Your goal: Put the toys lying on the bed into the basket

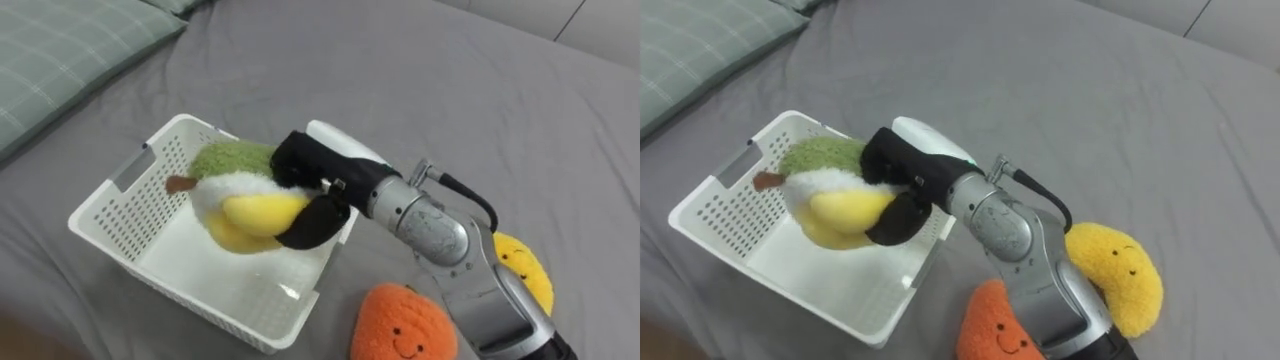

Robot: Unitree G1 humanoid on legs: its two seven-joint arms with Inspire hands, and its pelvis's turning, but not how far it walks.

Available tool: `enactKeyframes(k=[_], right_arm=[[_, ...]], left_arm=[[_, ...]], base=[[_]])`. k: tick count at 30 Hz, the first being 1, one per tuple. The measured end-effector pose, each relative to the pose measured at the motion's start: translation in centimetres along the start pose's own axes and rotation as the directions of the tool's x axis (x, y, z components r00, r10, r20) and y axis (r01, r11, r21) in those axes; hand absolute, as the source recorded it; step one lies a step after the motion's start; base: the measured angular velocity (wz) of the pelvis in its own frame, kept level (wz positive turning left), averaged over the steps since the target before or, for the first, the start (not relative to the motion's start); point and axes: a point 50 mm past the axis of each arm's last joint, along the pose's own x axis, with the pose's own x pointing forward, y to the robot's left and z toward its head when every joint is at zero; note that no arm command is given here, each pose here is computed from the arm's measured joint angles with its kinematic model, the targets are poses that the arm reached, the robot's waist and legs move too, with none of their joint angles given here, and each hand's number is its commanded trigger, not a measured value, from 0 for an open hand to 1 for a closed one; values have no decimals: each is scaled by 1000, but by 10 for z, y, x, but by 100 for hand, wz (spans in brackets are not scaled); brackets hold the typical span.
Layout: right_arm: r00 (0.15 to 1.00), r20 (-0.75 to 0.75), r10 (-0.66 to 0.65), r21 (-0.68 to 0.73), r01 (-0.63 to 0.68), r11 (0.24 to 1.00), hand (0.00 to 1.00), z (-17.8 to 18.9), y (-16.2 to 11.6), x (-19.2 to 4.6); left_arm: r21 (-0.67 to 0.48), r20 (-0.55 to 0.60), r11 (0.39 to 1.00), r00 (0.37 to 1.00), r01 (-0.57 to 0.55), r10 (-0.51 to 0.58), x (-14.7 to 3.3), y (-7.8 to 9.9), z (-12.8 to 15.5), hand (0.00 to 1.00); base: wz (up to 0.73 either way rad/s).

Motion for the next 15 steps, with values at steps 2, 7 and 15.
enactKeyframes(k=[2, 7, 15], right_arm=[[1000, -3, 6, -3, -6, 1000, 0, 0, 1, 0], [1000, -6, 6, -8, -6, 1000, 0, -1, 0, 0], [1000, -11, -1, -11, 1, 1000, 0, -2, 1, -1]], left_arm=[[0, 2, 1000, 1000, -2, 2, 0, 0, 1, 0], [5, 10, 1000, 1000, -9, 8, 0, 0, 4, 0], [4, 17, 999, 999, -42, 42, 0, 1, 6, 0]], base=[[0], [0], [0]])
